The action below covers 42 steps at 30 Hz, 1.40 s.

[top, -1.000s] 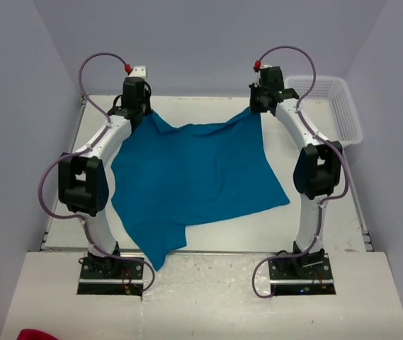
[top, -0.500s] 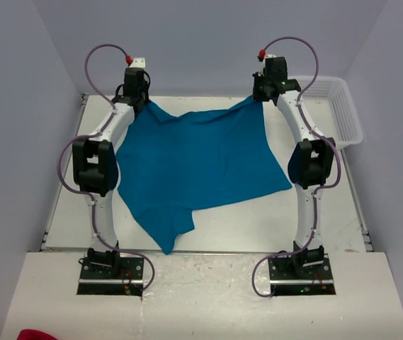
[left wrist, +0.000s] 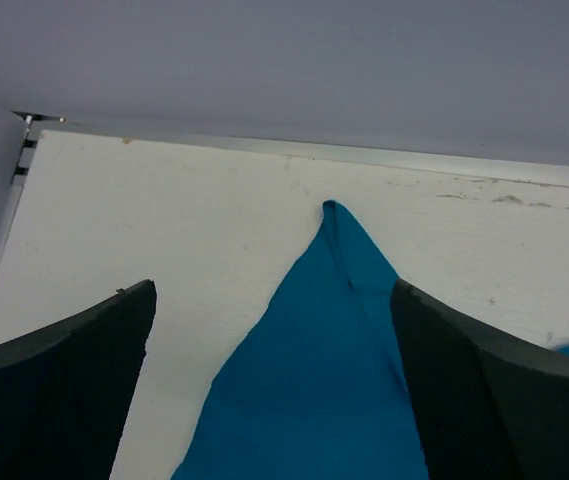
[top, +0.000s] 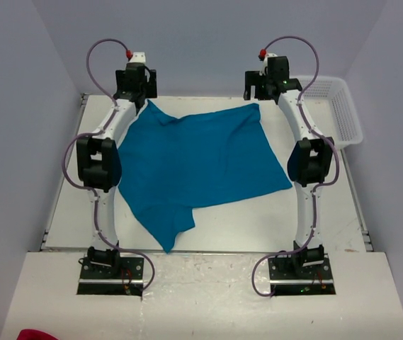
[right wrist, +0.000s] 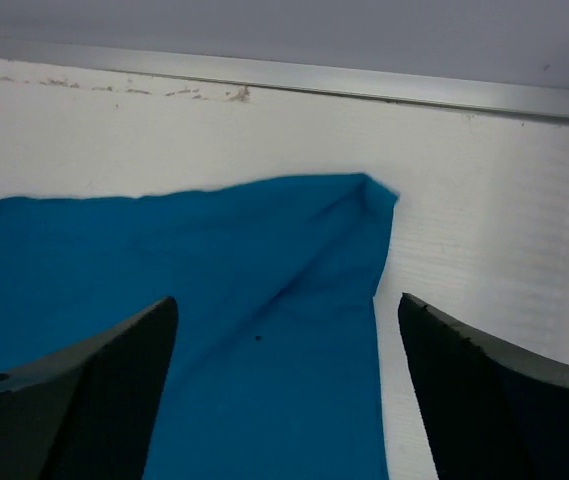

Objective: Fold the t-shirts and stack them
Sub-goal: Flatten out the tshirt

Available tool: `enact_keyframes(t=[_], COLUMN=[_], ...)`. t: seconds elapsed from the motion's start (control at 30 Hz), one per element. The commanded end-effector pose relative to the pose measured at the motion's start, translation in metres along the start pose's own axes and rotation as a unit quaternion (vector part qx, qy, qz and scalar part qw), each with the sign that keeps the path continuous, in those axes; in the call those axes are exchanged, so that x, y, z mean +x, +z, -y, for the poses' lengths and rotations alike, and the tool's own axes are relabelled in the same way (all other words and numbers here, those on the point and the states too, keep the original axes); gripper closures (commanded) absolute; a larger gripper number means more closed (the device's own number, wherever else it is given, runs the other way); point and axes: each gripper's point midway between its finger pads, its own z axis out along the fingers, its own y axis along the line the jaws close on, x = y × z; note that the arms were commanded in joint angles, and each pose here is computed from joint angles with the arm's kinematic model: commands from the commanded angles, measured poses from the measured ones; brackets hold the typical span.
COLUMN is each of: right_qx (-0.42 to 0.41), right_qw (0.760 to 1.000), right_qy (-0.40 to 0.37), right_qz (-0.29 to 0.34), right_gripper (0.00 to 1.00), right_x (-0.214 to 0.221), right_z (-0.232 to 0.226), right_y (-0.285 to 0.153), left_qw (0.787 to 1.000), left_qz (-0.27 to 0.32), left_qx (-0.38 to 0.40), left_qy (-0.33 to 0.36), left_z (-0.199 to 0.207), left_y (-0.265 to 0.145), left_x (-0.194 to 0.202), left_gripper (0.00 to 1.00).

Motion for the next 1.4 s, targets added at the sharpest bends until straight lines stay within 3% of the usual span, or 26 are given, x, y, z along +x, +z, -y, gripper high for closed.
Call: enact_keyframes(t=[0.0, 0.03, 0.17, 0.23, 0.3, 0.33, 0.37, 0.4, 0.47, 0.5, 0.8, 1.37], right_qx=[0.001, -0.002, 0.001, -0.002, -0.002, -0.011, -0.019, -0.02, -0.024, -0.024, -0.059, -0.079], right_qw=[0.998, 0.998, 0.997, 0.998, 0.999, 0.997, 0.997, 0.999, 0.998, 0.999, 0.998, 0.996], right_qy=[-0.011, -0.011, -0.011, -0.008, -0.009, -0.015, -0.019, -0.019, -0.01, 0.006, 0.0, -0.01], right_qz=[0.057, 0.065, 0.07, 0.066, 0.045, 0.068, 0.068, 0.045, 0.049, 0.028, 0.004, 0.03], right_gripper=[0.05, 0.01, 0.01, 0.01, 0.03, 0.07, 0.28, 0.48, 0.86, 1.0, 1.0, 1.0], right_x=[-0.045, -0.052, -0.058, -0.051, -0.028, -0.038, -0.033, -0.011, -0.006, 0.011, 0.061, 0.058], right_z=[-0.003, -0.006, -0.015, -0.025, -0.031, -0.043, -0.05, -0.052, -0.06, -0.062, -0.106, -0.126], right_y=[-0.032, -0.042, -0.074, -0.095, -0.099, -0.122, -0.13, -0.126, -0.149, -0.148, -0.183, -0.208], left_qw=[0.996, 0.996, 0.994, 0.994, 0.994, 0.994, 0.993, 0.991, 0.988, 0.986, 0.975, 0.953], left_qz=[0.081, 0.079, 0.063, 0.037, 0.006, -0.006, -0.031, -0.048, -0.081, -0.111, -0.213, -0.291], left_qx=[-0.031, -0.038, -0.052, -0.036, -0.017, -0.005, 0.002, 0.015, 0.035, 0.037, -0.016, -0.076], left_qy=[-0.03, -0.034, -0.068, -0.093, -0.105, -0.11, -0.111, -0.122, -0.127, -0.122, -0.067, -0.035], left_z=[-0.024, -0.027, -0.032, -0.021, -0.005, 0.004, 0.006, 0.012, 0.022, 0.025, 0.005, -0.023], left_y=[-0.043, -0.05, -0.094, -0.11, -0.135, -0.144, -0.155, -0.16, -0.177, -0.181, -0.198, -0.201], left_x=[-0.074, -0.077, -0.084, -0.065, -0.03, -0.017, 0.01, 0.025, 0.049, 0.075, 0.159, 0.243], left_gripper=[0.0, 0.0, 0.01, 0.09, 0.48, 0.91, 1.0, 1.0, 1.0, 1.0, 1.0, 1.0])
